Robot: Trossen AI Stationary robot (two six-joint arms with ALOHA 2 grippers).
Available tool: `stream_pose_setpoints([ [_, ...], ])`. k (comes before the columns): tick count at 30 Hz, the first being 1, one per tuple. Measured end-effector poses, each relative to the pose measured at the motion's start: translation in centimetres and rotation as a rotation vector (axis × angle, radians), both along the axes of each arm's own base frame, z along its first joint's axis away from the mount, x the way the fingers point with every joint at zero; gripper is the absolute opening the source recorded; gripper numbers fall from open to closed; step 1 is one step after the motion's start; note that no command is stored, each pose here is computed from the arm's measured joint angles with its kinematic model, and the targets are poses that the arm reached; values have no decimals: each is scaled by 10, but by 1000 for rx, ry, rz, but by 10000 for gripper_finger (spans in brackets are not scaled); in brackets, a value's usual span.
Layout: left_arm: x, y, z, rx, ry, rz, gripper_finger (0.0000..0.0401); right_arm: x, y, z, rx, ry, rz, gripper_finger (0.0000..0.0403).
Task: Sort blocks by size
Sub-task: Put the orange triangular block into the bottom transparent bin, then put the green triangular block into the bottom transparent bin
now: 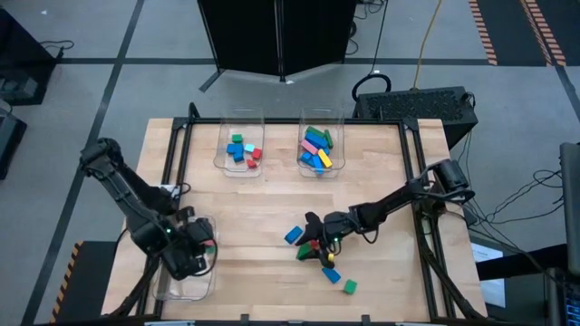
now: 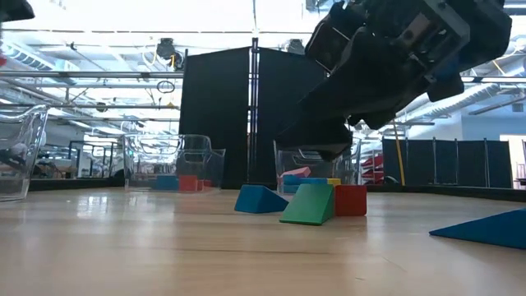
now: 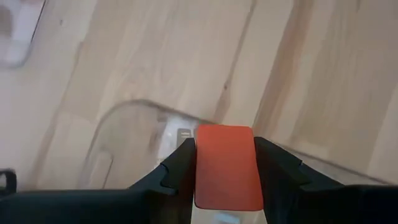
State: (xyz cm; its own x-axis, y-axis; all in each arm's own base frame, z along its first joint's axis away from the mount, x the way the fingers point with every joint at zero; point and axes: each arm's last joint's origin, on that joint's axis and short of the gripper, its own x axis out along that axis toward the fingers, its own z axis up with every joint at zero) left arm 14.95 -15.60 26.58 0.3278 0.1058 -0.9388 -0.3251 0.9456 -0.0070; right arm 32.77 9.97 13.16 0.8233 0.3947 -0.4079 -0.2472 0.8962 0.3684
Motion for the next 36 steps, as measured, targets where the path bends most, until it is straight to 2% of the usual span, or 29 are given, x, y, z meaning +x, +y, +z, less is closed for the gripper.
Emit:
stream_pose_setpoints([
  [4, -8, -8, -1, -13, 9, -11, 126, -2, 5, 0, -11, -4, 19, 217],
  [10, -17, -16, -3, -46, 25, -44, 126, -8, 27, 3, -62, -65, 122, 220],
  [18, -30, -10, -33, -78, 212, 58, 128, -18, 42, -3, -114, -17, 167, 228],
  [21, -31, -8, -39, -63, 213, 89, 144, -19, 46, -3, -102, -26, 195, 228],
  [24, -30, -6, -41, -26, 149, 117, 166, -18, 46, 0, -113, -68, 207, 228],
  [33, -31, -4, -53, -20, 147, 121, 260, -16, 40, -2, -172, -60, 98, 229],
  [36, -30, -3, -52, -23, 147, 126, 274, -18, 36, -5, -246, -15, 41, 229],
])
